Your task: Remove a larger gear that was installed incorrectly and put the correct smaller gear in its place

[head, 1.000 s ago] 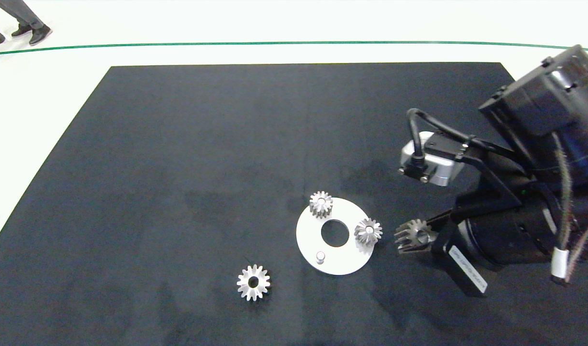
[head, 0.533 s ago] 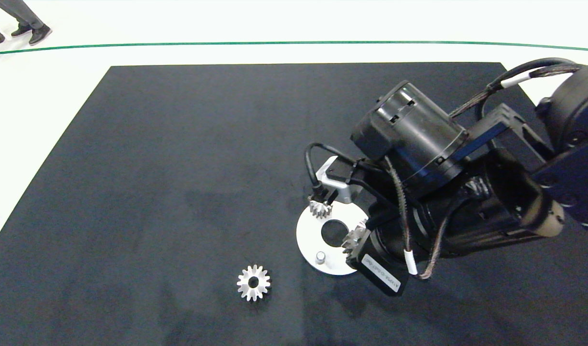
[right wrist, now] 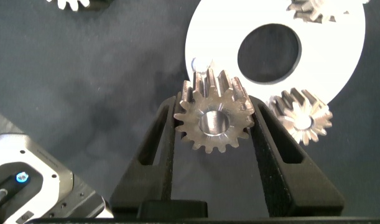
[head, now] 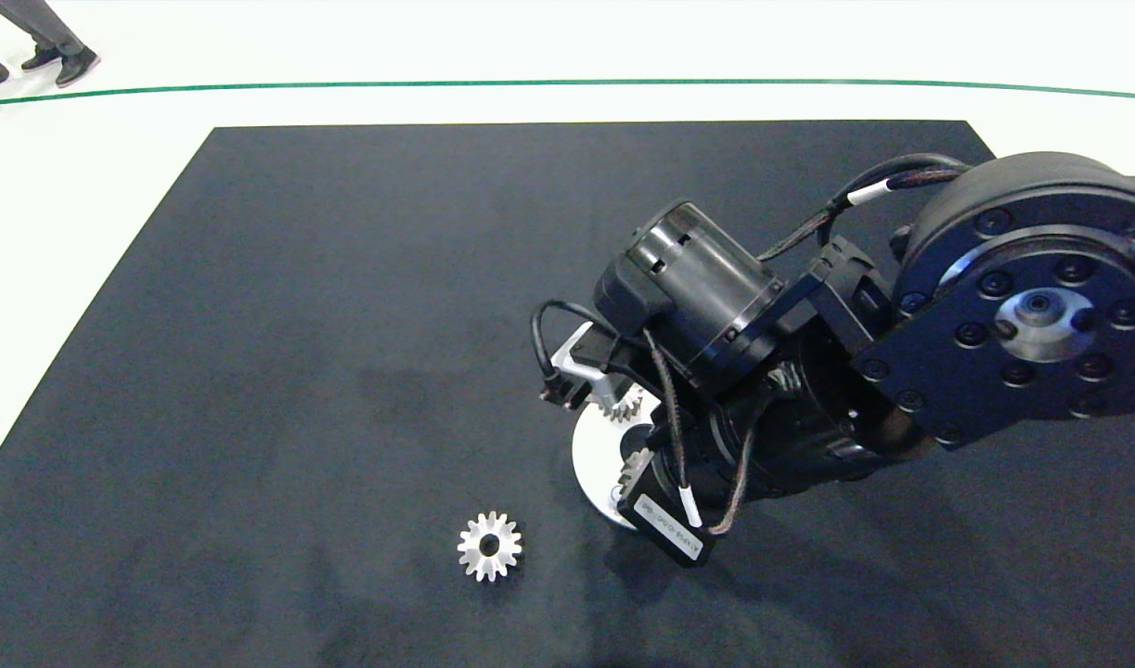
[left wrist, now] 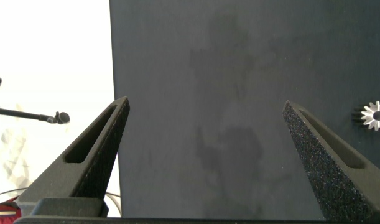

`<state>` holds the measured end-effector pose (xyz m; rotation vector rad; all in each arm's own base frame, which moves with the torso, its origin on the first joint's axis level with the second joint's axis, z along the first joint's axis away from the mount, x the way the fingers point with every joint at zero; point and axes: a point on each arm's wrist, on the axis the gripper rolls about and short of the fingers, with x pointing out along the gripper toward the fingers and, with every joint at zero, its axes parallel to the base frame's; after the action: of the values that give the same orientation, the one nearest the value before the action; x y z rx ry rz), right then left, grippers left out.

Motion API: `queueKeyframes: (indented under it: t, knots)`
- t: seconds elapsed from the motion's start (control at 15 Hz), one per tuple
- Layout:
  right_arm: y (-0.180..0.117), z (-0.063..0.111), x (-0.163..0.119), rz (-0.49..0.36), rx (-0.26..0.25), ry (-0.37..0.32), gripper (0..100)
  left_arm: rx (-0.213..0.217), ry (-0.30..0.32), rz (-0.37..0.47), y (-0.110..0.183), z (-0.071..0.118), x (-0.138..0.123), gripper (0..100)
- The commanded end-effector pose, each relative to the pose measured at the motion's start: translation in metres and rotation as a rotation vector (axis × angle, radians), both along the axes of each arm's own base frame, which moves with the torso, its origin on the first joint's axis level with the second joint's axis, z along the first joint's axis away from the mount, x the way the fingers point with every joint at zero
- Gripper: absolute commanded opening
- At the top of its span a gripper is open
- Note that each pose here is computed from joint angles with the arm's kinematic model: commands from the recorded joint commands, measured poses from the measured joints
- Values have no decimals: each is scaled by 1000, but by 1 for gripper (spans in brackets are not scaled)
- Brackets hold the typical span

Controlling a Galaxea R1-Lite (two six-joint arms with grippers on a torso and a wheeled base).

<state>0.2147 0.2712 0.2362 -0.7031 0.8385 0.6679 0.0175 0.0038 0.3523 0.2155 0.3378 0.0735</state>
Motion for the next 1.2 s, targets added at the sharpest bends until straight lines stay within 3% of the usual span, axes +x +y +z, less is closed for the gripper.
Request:
queueKeyframes:
  t: [0.07,1.2]
  knots:
    - [5,-6,4,0,-14,8,16,4,7,3,0,-1,0,100]
    - [19,-20,14,-1,-29,24,16,6,-3,1,0,0,0,100]
